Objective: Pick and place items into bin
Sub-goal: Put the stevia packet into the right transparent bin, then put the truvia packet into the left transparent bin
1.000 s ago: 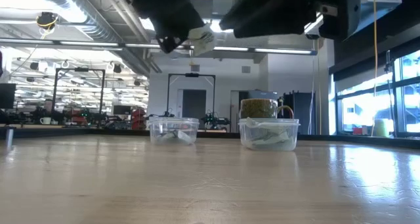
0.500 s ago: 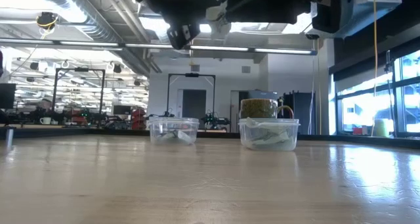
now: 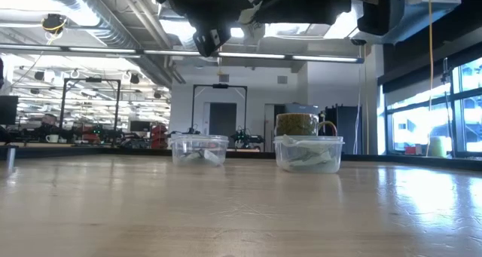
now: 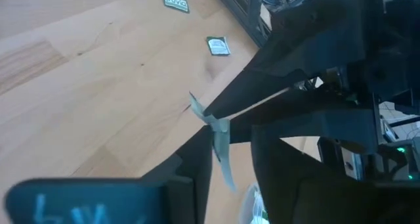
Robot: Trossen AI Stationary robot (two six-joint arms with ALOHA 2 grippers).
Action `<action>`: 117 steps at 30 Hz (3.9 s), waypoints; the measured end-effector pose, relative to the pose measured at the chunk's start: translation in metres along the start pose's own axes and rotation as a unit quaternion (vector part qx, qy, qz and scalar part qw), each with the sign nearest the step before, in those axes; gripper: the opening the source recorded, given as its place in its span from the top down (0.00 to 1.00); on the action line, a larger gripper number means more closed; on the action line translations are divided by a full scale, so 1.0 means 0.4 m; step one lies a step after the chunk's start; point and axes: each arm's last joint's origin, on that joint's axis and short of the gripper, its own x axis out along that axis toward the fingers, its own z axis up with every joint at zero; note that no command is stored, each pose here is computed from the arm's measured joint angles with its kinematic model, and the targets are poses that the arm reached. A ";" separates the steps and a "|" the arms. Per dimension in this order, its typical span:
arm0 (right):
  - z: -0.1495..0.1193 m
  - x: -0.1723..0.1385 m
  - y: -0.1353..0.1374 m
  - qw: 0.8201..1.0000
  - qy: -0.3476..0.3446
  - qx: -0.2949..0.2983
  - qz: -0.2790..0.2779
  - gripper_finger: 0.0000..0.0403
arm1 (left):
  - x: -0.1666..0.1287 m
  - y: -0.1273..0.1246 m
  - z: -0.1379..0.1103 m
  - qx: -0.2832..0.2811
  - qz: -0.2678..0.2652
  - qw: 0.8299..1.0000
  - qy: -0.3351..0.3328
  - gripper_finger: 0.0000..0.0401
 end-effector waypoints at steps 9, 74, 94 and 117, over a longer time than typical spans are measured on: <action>-0.004 0.000 0.003 1.000 0.008 -0.002 0.008 0.88 | 0.000 0.000 0.000 0.005 0.000 1.000 0.000 0.88; -0.313 0.045 0.025 0.915 0.367 0.168 0.015 1.00 | -0.040 -0.012 -0.156 0.007 0.141 0.948 0.285 0.76; -0.285 0.032 -0.003 0.921 0.347 0.175 0.002 0.90 | -0.040 -0.012 -0.157 0.007 0.141 0.948 0.285 0.76; -0.304 0.011 -0.041 0.894 0.365 0.254 -0.063 0.71 | -0.040 -0.013 -0.158 0.001 0.133 0.948 0.288 0.76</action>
